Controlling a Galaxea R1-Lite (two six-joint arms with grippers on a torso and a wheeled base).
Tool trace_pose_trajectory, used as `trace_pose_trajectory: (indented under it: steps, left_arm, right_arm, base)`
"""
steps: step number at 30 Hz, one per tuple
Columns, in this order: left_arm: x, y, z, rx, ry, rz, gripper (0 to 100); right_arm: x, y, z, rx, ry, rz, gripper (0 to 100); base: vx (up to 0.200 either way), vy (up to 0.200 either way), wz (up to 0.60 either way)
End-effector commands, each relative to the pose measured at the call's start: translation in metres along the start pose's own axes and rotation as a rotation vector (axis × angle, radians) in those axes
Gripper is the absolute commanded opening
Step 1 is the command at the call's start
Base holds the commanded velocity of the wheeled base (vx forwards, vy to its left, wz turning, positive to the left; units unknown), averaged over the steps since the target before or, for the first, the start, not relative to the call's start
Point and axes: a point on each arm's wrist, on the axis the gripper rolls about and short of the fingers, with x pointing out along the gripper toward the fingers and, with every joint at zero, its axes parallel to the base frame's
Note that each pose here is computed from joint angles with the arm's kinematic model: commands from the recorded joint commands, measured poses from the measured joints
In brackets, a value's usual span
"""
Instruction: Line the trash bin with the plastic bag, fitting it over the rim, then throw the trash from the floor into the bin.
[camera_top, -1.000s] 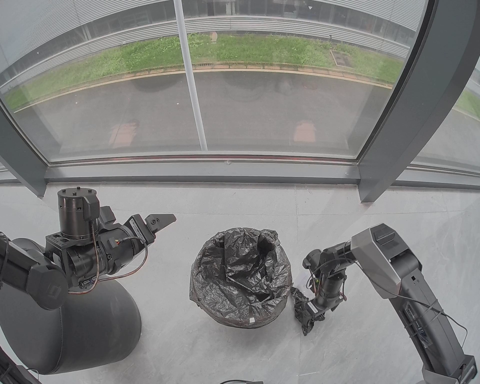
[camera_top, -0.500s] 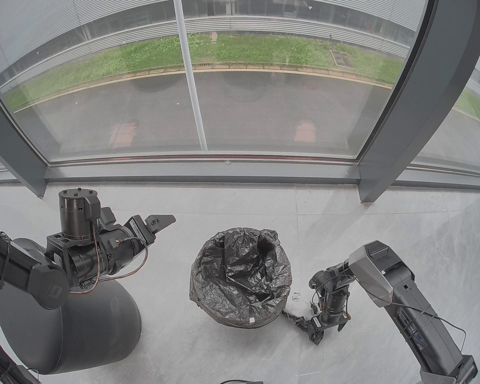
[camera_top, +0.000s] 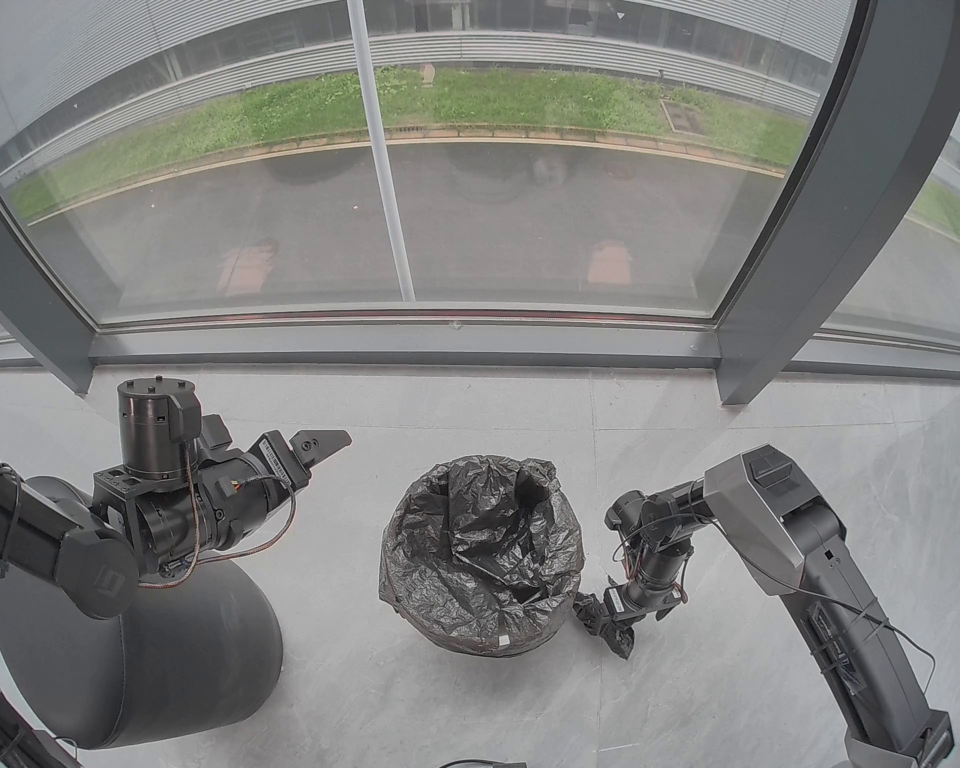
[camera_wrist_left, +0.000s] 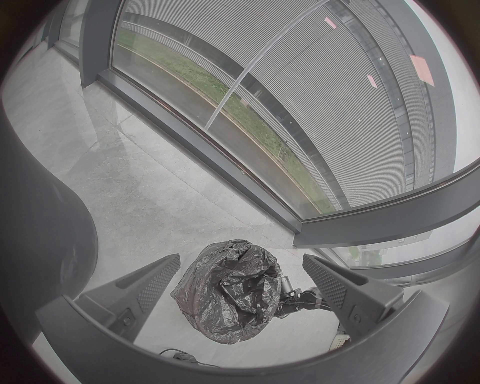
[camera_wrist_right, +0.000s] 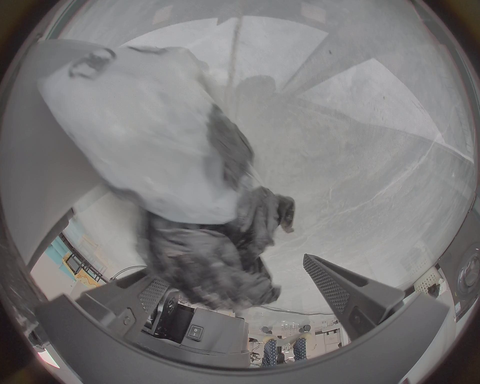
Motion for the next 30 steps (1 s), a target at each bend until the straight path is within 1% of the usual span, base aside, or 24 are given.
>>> trace_pose_trajectory:
  steps: [1, 7, 10, 13, 18, 23, 24, 30]
  left_arm:
    - [0.001, 0.0, 0.0, 0.0, 0.0, 0.0, 100]
    - [0.001, 0.0, 0.0, 0.0, 0.0, 0.0, 100]
    - [0.001, 0.001, 0.0, 0.0, 0.002, 0.002, 100]
    - [0.001, 0.0, 0.0, 0.0, 0.001, 0.001, 100]
    - [0.002, 0.001, -0.001, -0.002, 0.004, 0.004, 100]
    - [0.002, 0.001, -0.001, -0.002, 0.006, 0.005, 100]
    - [0.002, 0.001, -0.001, -0.004, 0.006, 0.005, 100]
    - [0.002, 0.001, -0.001, -0.004, 0.002, 0.004, 100]
  right_arm:
    - [-0.018, 0.01, 0.004, -0.021, -0.038, 0.011, 100]
    - [-0.018, 0.012, 0.006, -0.028, -0.058, 0.013, 100]
    - [-0.015, 0.013, 0.011, -0.028, -0.115, 0.023, 100]
    - [-0.011, 0.019, 0.013, -0.044, -0.143, 0.026, 100]
    - [-0.001, 0.021, 0.01, -0.057, -0.131, 0.023, 100]
    - [0.005, 0.021, 0.011, -0.057, -0.151, 0.022, 100]
    - [0.005, 0.021, 0.011, -0.057, -0.151, 0.022, 0]
    - [-0.002, 0.021, 0.012, -0.057, -0.156, 0.019, 0]
  base:
    - [0.0, 0.0, 0.0]
    - [0.0, 0.0, 0.0]
    - [0.0, 0.0, 0.0]
    - [0.0, 0.0, 0.0]
    - [0.0, 0.0, 0.0]
    - [0.0, 0.0, 0.0]
    - [0.0, 0.0, 0.0]
    - [0.0, 0.0, 0.0]
